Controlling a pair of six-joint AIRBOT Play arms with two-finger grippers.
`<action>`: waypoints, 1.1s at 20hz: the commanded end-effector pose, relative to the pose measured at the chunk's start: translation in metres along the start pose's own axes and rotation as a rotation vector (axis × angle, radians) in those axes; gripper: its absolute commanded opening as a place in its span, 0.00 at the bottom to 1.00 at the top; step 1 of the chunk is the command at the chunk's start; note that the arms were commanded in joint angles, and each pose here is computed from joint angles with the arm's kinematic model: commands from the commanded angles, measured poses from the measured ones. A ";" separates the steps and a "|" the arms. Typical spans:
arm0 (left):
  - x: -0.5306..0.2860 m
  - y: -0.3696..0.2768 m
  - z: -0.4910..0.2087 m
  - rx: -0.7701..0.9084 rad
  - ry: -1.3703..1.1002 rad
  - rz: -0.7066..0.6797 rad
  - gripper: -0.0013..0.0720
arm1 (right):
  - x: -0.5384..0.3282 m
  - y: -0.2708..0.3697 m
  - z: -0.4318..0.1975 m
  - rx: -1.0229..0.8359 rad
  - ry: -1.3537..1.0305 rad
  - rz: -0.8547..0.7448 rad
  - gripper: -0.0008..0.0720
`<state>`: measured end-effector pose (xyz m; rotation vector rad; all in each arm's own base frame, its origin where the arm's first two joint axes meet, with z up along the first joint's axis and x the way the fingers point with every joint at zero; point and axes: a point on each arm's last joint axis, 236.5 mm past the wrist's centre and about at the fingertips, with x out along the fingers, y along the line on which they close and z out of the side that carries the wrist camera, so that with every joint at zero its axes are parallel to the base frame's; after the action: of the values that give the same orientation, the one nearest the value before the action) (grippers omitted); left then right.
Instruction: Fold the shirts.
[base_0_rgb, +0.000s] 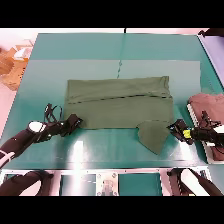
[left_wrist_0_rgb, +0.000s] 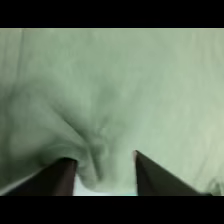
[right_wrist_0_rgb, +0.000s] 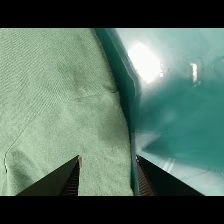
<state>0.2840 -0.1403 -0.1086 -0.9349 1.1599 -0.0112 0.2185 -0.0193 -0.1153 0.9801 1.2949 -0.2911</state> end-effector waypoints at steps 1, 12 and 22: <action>0.001 -0.005 0.012 0.036 -0.040 -0.003 0.04 | 0.000 0.000 -0.004 0.001 0.018 0.001 0.62; -0.002 -0.017 0.007 0.121 0.003 -0.020 0.05 | 0.018 0.017 -0.048 -0.041 0.141 0.035 0.21; -0.065 0.016 0.009 0.394 0.258 0.204 0.05 | -0.057 0.046 -0.017 -0.216 0.018 -0.015 0.04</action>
<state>0.2818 -0.1174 -0.0668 -0.6163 1.2910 -0.2020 0.2336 0.0096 -0.0576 0.8452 1.3070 -0.1082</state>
